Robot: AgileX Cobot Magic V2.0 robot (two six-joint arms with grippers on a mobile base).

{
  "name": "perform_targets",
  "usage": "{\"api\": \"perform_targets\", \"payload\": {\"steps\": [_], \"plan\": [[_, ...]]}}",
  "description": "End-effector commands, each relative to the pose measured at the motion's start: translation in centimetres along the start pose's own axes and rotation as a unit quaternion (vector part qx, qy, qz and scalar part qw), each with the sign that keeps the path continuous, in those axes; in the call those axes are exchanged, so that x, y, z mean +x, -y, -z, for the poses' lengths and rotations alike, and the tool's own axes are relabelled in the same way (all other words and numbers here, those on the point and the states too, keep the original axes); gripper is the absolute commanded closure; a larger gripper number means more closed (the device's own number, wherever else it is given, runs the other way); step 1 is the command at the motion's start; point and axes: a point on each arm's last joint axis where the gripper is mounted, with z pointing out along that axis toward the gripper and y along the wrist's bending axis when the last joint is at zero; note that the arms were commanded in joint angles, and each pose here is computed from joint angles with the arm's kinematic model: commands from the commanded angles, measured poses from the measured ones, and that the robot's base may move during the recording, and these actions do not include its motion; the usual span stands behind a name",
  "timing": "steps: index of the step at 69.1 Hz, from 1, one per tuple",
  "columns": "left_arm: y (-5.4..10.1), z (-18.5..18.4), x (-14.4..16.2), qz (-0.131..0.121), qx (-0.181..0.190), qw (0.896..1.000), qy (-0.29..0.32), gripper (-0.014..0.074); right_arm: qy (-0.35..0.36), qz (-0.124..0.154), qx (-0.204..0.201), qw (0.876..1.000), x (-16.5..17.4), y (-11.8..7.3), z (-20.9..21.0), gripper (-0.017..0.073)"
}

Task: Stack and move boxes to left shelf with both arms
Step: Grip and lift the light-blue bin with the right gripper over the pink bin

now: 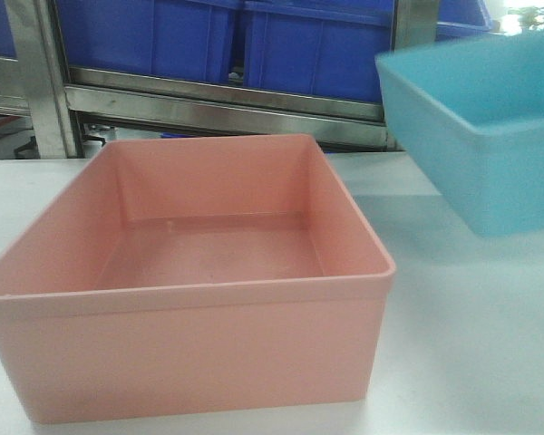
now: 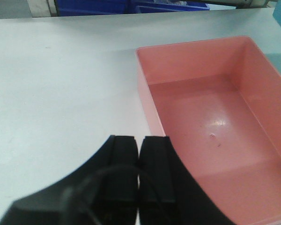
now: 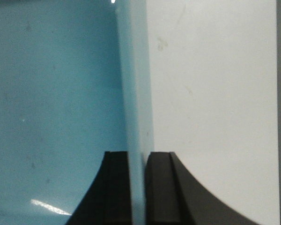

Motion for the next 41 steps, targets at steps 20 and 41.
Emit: {"api": "perform_targets", "payload": {"steps": [20, 41], "plan": [[0.3, 0.5, -1.4, -0.001, 0.013, 0.999, 0.045, 0.0601, 0.143, 0.011, -0.177, 0.974, 0.8, -11.0, 13.6, 0.0503], [0.3, 0.5, -1.4, -0.001, 0.013, 0.999, 0.046, 0.0601, 0.090, 0.026, -0.257, 0.962, 2.7, -19.0, 14.3, 0.0503]]}}
